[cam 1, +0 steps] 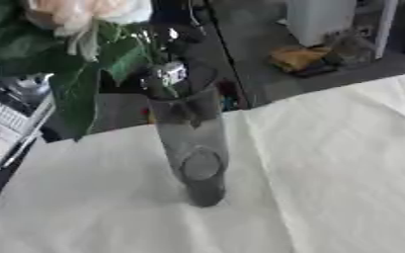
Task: Arrange flowers into the vase.
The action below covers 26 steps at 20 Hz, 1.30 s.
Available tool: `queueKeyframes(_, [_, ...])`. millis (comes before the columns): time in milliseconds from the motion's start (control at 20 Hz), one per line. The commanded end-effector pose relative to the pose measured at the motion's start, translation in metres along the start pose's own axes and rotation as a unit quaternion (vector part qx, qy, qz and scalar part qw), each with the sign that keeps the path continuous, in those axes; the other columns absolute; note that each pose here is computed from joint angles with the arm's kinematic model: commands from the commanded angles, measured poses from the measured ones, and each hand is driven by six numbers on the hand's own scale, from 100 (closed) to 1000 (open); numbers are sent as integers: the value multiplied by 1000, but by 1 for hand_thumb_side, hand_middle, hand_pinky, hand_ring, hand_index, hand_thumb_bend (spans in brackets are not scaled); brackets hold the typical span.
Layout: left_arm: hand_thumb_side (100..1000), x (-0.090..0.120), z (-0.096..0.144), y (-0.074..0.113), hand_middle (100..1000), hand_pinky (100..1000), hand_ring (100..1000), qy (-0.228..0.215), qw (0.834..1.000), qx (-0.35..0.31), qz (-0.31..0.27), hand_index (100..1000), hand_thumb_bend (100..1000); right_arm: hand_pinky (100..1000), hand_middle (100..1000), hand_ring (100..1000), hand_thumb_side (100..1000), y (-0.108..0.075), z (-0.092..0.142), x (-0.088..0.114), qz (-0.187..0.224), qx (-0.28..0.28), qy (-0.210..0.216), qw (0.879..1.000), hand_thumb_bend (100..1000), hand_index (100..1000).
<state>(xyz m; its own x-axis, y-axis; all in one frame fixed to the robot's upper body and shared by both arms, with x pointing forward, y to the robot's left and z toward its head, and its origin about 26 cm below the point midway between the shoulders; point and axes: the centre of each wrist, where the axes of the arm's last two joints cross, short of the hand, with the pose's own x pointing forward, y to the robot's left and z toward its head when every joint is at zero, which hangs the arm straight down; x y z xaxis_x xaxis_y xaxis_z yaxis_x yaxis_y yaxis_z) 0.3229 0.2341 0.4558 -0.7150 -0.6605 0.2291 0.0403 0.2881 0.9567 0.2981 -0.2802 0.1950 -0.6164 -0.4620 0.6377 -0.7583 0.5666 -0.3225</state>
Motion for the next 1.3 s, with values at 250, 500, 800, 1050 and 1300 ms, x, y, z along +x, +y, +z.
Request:
queueKeyframes(250, [896,7,16,19,1000,957,1000,-10,999,11,-42,1000,292,859,520,986,870,-2,0,2,4,2,9,1000,100,912])
queueKeyframes(500, [939,6,18,21,1000,970,1000,-12,998,1,-58,1000,494,860,518,987,869,-3,1,3,5,1,13,1000,100,913])
queueKeyframes(800, [905,8,21,23,1000,1000,1000,8,994,5,-110,1000,561,861,516,988,868,-3,2,3,5,1,17,1000,100,913])
queueKeyframes(1050, [874,7,23,24,1000,1000,1000,33,987,6,-159,1000,626,861,516,989,866,-4,2,4,6,1,23,1000,100,914])
queueKeyframes(1300, [884,7,25,26,1000,1000,1000,39,979,9,-198,1000,689,862,515,991,864,-4,2,4,5,1,29,1000,100,914])
